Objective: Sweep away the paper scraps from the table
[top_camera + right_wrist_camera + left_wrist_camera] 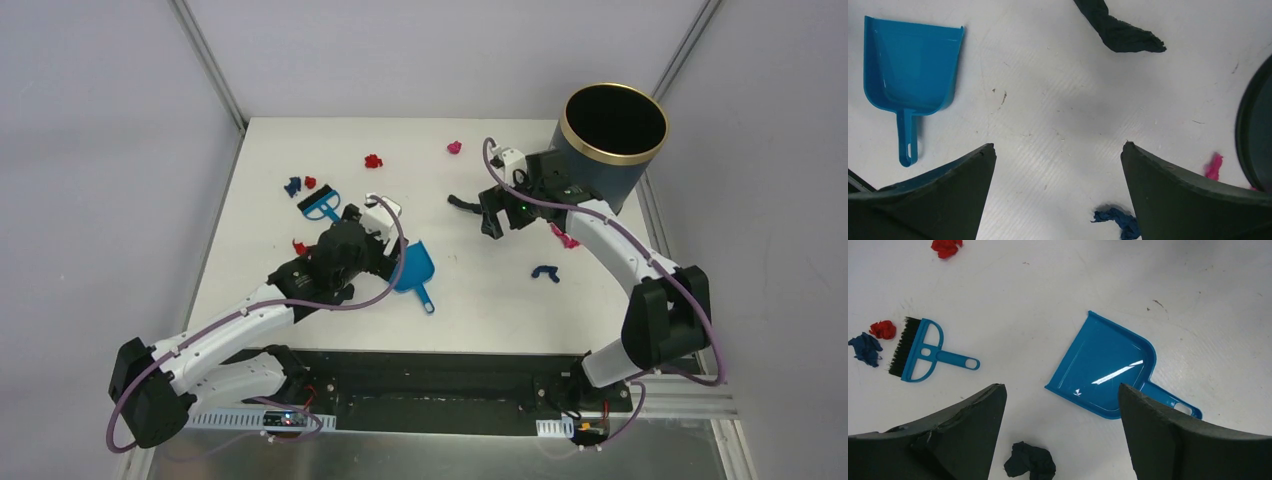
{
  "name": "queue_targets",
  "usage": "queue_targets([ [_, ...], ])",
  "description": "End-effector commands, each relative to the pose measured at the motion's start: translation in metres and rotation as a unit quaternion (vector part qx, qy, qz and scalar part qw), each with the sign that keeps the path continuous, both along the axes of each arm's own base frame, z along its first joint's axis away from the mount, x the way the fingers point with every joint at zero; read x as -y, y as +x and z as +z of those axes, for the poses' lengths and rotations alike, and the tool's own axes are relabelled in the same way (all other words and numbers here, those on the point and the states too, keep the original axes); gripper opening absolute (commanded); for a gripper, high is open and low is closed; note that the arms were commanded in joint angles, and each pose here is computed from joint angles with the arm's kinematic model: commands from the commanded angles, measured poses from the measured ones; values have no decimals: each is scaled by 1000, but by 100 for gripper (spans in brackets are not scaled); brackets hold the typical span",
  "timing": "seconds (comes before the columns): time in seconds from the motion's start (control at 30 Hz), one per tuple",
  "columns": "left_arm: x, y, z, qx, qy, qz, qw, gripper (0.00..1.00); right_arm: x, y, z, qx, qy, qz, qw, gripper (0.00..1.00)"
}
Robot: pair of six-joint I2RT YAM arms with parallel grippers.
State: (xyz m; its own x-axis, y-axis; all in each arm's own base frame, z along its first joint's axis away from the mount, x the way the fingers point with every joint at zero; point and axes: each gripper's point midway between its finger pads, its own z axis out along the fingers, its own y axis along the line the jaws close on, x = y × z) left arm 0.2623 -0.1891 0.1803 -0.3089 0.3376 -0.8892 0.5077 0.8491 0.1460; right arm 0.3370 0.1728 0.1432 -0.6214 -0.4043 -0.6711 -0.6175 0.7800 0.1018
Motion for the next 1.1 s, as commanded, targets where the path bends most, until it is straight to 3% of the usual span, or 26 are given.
queue_targets([
  [0.0,5,6,7,-9,-7,8,1000,84,-16,13,1,-16,32,-20,999,100],
  [0.13,3,11,-5,-35,11,34,999,81,-6,8,-4,-16,9,-18,1000,100],
  [0.43,-24,32,-11,-129,-87,182,971,77,14,5,7,-14,36,-27,999,100],
  [0.6,-40,40,-7,-165,-101,232,953,73,14,-3,13,-7,62,-6,998,97],
  [0.7,-63,42,-12,-187,-111,283,934,69,13,-5,17,1,66,-1,998,97],
  [0.83,-95,64,-23,-216,-184,345,895,65,10,-7,18,1,74,8,997,96],
  [1.0,-124,112,-42,-241,-122,405,874,56,2,-13,13,-21,90,26,995,96],
  [1.07,-125,130,-47,-236,-113,409,875,55,1,-15,11,-29,90,30,995,96],
])
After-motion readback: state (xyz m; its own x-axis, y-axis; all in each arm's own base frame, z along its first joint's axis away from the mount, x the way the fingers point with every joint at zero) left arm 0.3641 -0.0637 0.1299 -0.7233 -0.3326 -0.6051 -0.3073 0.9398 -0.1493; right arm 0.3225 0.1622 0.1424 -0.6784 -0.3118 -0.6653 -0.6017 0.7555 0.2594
